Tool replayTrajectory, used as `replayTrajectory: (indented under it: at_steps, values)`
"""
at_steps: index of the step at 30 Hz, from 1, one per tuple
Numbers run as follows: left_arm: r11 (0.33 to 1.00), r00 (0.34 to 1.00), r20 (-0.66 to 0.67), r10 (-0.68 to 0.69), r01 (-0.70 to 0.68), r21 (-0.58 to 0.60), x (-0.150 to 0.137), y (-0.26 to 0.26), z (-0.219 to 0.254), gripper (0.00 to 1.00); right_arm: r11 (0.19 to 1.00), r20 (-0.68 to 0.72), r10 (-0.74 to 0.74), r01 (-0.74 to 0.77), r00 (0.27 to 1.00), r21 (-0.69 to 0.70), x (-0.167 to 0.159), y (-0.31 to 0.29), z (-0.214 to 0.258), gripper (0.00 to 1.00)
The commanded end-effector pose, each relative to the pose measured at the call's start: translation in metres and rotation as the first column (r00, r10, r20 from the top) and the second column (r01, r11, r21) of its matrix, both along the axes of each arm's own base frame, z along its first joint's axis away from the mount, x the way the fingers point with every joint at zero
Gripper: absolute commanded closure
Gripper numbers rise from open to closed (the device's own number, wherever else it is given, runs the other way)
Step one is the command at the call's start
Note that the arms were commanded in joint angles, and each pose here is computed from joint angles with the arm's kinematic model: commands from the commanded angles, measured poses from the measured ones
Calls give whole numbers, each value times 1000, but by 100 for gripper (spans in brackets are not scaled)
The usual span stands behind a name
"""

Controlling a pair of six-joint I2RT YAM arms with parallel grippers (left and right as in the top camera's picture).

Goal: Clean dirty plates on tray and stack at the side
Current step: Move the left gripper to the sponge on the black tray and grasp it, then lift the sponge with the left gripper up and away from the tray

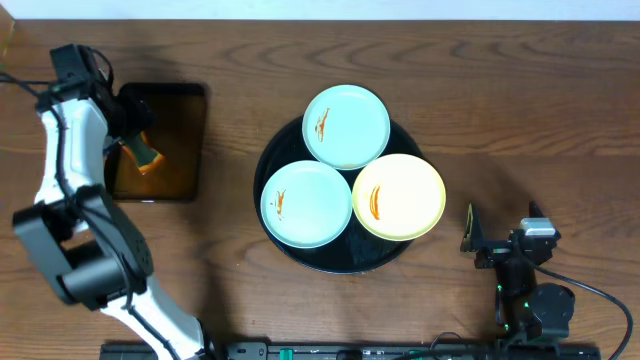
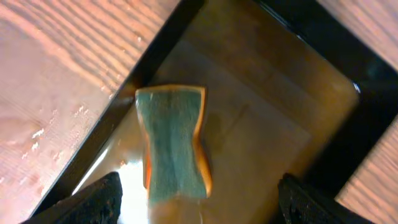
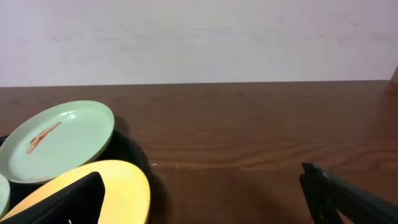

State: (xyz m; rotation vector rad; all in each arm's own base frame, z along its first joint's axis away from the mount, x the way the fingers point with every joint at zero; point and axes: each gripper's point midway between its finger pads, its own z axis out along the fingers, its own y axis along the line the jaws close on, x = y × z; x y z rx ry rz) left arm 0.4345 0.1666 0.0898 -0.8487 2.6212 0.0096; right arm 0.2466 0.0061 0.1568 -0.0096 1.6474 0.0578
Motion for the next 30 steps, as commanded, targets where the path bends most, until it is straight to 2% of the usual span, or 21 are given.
replayTrajectory:
  at_steps: [1,5,7,8,11,17,21,28,29,30]
  values:
    - [999,999,-28,34,-33,30,4,12,-21,20,999,-2,-29,29,1000,13,0,-7,-1,1]
    - [999,997,-65,33,-32,17,6,13,-47,21,999,-2,-29,29,1000,13,0,-7,-1,1]
    - [998,994,-99,47,-43,43,2,18,-58,31,999,-2,-29,29,1000,13,0,-7,-1,1]
    - [997,991,-119,57,-49,63,-1,22,-64,32,999,-2,-29,29,1000,13,0,-7,-1,1]
    - [994,984,-163,74,-59,93,-8,28,-76,32,999,-2,-29,29,1000,13,0,-7,-1,1]
    - [995,979,-192,71,-56,81,-12,26,-92,32,999,-2,-29,29,1000,13,0,-7,-1,1]
    - [995,979,-192,71,-56,82,-12,26,-92,43,999,-2,-29,29,1000,13,0,-7,-1,1]
    - [995,978,-195,71,-56,80,-13,26,-92,46,999,-2,-29,29,1000,13,0,-7,-1,1]
    - [995,978,-196,71,-56,80,-13,26,-92,49,999,-2,-29,29,1000,13,0,-7,-1,1]
    - [995,978,-198,71,-56,80,-14,26,-92,57,999,-2,-29,29,1000,13,0,-7,-1,1]
